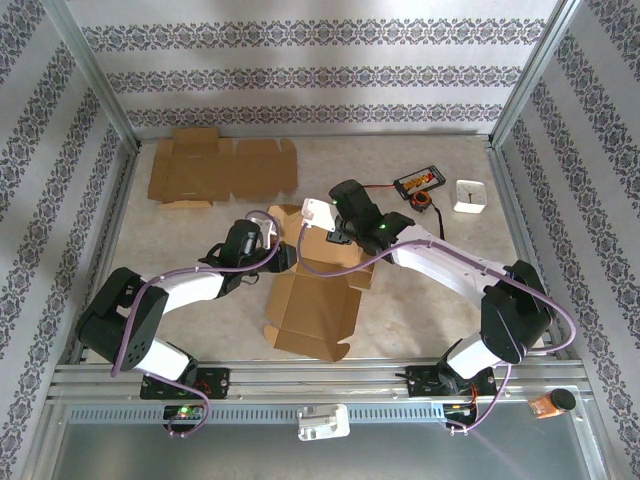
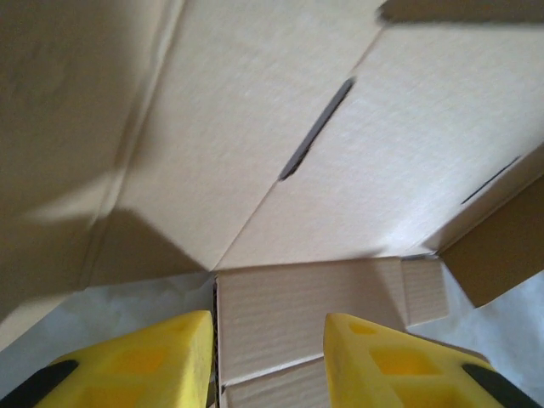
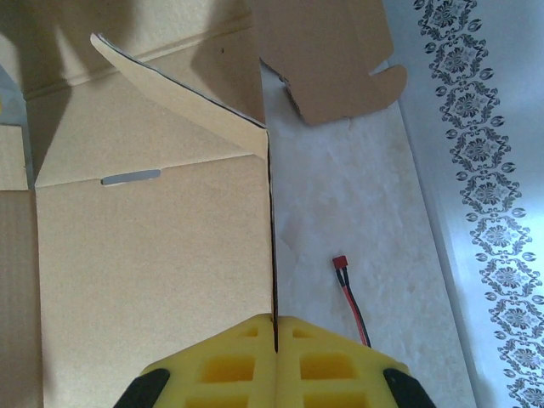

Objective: Fold the paper box

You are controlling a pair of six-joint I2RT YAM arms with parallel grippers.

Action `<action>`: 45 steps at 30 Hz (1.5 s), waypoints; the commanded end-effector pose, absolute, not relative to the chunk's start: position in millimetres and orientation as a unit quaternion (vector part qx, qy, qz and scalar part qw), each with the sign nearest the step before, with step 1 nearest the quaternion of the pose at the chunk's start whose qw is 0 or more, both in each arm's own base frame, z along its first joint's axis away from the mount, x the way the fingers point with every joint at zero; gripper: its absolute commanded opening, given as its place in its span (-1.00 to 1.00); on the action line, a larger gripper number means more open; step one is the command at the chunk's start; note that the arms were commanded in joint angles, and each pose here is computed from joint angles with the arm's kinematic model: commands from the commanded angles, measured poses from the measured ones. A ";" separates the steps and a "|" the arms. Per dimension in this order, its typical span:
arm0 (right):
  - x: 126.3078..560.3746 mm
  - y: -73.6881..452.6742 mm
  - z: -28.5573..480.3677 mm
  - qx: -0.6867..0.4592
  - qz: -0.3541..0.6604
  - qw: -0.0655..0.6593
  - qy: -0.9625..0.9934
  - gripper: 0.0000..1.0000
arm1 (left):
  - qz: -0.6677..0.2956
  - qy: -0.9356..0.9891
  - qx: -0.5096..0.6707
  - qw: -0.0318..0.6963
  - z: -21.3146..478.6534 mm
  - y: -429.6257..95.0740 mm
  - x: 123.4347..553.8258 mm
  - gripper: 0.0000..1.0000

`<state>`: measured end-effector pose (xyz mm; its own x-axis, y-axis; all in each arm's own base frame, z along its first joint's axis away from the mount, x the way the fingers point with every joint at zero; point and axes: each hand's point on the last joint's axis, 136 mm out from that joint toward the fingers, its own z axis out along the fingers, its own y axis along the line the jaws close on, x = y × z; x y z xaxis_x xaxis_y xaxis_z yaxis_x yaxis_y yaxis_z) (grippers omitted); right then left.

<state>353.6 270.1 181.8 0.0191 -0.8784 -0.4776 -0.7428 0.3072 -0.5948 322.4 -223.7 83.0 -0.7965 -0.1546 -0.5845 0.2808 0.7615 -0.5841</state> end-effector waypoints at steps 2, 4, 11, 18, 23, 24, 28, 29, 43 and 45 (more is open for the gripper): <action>361.5 275.4 196.1 -0.564 -0.071 0.431 0.701 -0.92 | -0.396 0.856 0.061 0.328 100.4 -250.2 324.9 -0.23; 361.1 275.6 195.8 -0.563 -0.069 0.431 0.702 -0.92 | -0.410 0.852 0.061 0.321 97.9 -261.5 324.8 -0.24; 360.0 275.0 196.6 -0.561 -0.071 0.432 0.702 -0.92 | -0.385 0.860 0.051 0.332 85.1 -264.1 319.6 -0.31; 359.0 273.2 197.6 -0.564 -0.075 0.432 0.700 -0.92 | -0.182 0.922 0.047 0.337 80.7 -193.1 309.4 -0.12; 359.4 274.9 196.6 -0.564 -0.073 0.432 0.700 -0.92 | -0.166 0.943 0.068 0.279 71.5 -192.9 299.1 -0.03; 358.9 275.6 196.1 -0.565 -0.073 0.431 0.700 -0.92 | -0.167 0.946 0.070 0.269 69.2 -194.8 298.9 -0.02; 358.1 276.3 199.3 -0.567 -0.076 0.432 0.698 -0.92 | -0.156 0.953 0.067 0.252 59.4 -194.4 304.9 0.00; 357.8 276.2 200.2 -0.567 -0.075 0.432 0.697 -0.92 | -0.158 0.954 0.066 0.247 56.6 -195.4 305.8 0.00; 355.8 274.8 199.2 -0.570 -0.077 0.431 0.695 -0.92 | -0.179 0.957 0.075 0.216 34.7 -211.8 312.3 -0.11; 356.6 275.1 199.3 -0.569 -0.076 0.431 0.696 -0.92 | -0.200 0.951 0.078 0.223 40.2 -218.6 313.5 -0.21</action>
